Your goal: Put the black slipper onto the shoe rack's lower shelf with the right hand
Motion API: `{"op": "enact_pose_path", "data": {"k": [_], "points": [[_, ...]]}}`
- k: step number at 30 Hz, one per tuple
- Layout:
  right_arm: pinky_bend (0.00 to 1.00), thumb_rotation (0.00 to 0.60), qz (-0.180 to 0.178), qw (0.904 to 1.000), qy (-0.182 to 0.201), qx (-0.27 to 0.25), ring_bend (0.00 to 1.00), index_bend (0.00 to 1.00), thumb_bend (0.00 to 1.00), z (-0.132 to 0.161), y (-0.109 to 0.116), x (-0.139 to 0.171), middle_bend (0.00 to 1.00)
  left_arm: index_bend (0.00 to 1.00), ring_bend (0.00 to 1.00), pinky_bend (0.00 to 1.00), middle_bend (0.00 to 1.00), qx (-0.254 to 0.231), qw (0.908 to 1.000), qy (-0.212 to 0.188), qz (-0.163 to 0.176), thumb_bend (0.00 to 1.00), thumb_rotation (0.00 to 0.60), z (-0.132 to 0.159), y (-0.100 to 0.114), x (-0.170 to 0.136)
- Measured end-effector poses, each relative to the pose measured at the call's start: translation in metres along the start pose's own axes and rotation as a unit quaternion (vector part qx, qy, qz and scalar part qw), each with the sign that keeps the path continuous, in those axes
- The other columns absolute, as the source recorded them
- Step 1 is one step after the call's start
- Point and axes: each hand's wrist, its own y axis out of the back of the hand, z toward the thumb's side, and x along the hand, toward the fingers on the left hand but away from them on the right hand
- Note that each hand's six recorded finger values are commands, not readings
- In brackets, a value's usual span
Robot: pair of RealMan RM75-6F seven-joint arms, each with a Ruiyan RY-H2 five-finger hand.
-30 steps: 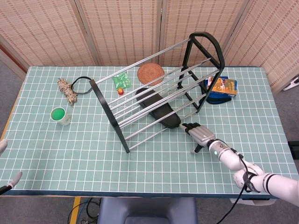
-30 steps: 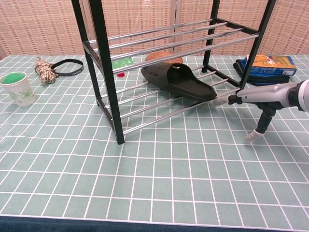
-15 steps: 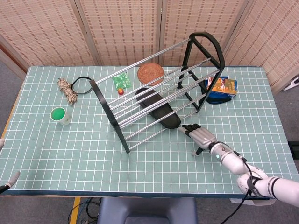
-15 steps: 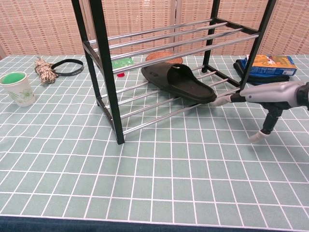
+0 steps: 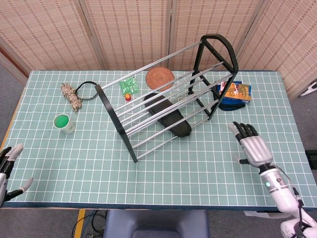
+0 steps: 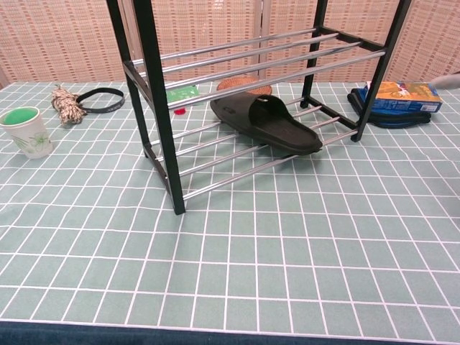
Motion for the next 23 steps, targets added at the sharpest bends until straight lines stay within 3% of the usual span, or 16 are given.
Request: {"op": "enact_pose_path", "data": {"k": [4,7,11,14,23], "points": [[0.04,0.6,-0.079,0.9933,-0.082,0.02,0.0,0.0,0.18,-0.041,0.011,0.038,0.0,0.08,0.09,0.31,0.13,0.011,0.9991,0.001,-0.04,0.26,0.6,0.002,-0.02,0.016],[0.04,0.6,-0.138,0.9771,-0.157,0.041,0.0,0.0,0.18,-0.075,0.015,0.076,0.0,0.09,0.1,0.31,0.13,0.021,0.9976,-0.002,-0.066,0.26,0.6,0.007,-0.034,0.027],[0.04,0.6,-0.185,0.9556,-0.221,0.06,0.0,0.0,0.18,-0.101,0.018,0.114,0.0,0.09,0.1,0.31,0.13,0.028,0.9962,-0.018,-0.08,0.26,0.6,0.015,-0.046,0.038],[0.04,0.6,-0.193,0.9509,-0.236,0.053,0.0,0.0,0.18,-0.106,0.018,0.123,0.0,0.09,0.1,0.31,0.13,0.032,0.9952,-0.024,-0.09,0.26,0.6,0.016,-0.053,0.042],[0.04,0.6,-0.186,0.9552,-0.228,0.036,0.0,0.0,0.18,-0.101,0.015,0.125,0.0,0.09,0.1,0.31,0.13,0.045,0.9916,-0.032,-0.116,0.26,0.6,0.019,-0.07,0.051]]}}
